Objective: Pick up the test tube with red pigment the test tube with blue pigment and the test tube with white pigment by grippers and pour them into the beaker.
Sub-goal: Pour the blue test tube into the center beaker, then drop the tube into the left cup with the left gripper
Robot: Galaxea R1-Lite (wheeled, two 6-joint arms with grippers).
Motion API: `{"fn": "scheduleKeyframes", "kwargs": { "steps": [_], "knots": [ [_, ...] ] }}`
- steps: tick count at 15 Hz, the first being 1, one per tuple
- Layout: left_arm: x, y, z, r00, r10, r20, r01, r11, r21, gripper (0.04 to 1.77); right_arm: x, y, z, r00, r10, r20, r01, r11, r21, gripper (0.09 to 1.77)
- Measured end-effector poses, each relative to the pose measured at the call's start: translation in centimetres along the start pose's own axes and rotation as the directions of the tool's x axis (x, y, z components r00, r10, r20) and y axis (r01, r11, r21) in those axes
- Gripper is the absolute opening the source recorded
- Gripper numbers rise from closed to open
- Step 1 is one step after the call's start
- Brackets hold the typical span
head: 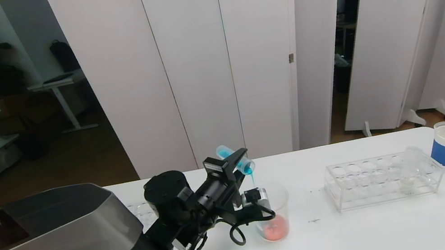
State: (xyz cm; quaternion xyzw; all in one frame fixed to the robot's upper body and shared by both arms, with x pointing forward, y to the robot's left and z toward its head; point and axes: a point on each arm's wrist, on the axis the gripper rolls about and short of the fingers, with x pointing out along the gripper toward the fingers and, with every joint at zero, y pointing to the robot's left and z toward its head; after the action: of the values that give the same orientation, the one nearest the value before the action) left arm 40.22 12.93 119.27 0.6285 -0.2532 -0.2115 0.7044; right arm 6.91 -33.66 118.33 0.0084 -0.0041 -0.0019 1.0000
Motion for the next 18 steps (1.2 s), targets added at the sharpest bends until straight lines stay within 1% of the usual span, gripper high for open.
{"fn": "scheduleKeyframes", "kwargs": {
  "steps": [11, 18],
  "knots": [
    [-0.06, 0.37, 0.42, 1.0, 0.009, 0.012, -0.009, 1.0, 0.003, 0.59, 0.0, 0.0, 0.0, 1.0, 0.0, 0.0, 0.0, 1.0, 0.0, 1.75],
    [0.01, 0.51, 0.43, 0.998, 0.011, 0.064, -0.011, 1.0, 0.002, 0.59, 0.0, 0.0, 0.0, 1.0, 0.0, 0.0, 0.0, 1.0, 0.0, 1.75]
  ]
}}
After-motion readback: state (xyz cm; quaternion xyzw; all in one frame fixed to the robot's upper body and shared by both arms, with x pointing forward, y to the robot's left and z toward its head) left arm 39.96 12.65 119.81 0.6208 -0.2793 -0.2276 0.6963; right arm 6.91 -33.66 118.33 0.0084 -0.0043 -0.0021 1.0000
